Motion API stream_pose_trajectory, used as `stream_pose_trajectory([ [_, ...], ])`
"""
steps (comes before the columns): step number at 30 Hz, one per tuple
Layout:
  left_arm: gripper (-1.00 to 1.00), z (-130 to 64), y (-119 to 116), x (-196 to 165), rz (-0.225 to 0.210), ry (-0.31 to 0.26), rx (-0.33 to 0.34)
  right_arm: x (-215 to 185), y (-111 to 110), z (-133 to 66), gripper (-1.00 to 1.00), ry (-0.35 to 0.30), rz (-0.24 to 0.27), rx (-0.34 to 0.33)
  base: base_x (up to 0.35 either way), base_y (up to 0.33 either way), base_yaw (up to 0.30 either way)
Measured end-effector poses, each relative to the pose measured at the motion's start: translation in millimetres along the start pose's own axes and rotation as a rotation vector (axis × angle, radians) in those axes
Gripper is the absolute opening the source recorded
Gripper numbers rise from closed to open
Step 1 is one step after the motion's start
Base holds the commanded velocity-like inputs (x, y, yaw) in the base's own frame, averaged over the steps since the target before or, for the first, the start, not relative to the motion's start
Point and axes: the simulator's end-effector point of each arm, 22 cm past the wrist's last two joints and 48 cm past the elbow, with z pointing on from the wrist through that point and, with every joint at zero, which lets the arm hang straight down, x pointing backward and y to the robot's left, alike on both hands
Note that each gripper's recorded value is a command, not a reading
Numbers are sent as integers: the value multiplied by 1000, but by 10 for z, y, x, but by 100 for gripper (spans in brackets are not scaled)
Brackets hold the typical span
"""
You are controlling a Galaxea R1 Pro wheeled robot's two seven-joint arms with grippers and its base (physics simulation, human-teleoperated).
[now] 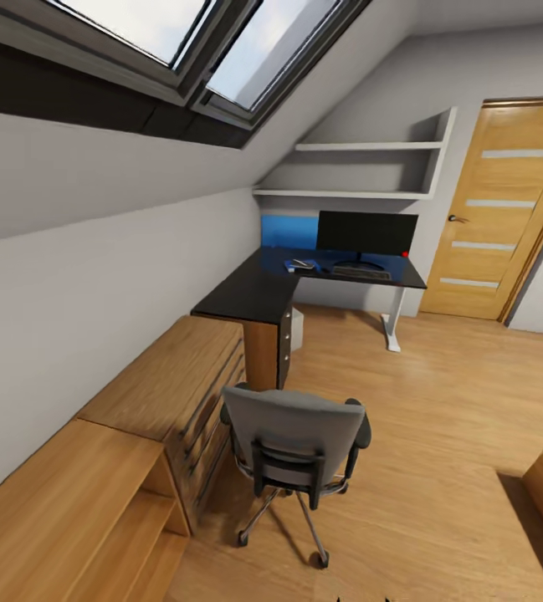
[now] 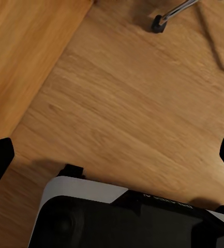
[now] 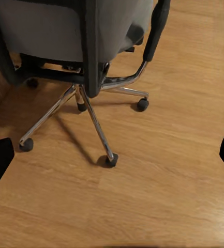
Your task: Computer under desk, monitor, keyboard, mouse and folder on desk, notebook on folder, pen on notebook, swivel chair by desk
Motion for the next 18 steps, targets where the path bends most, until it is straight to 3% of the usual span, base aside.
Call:
stream_pose_trajectory([
  [18,100,0,1,-4,0,-2,-1,1,-4,0,100,1,1,2,0,194,-286],
])
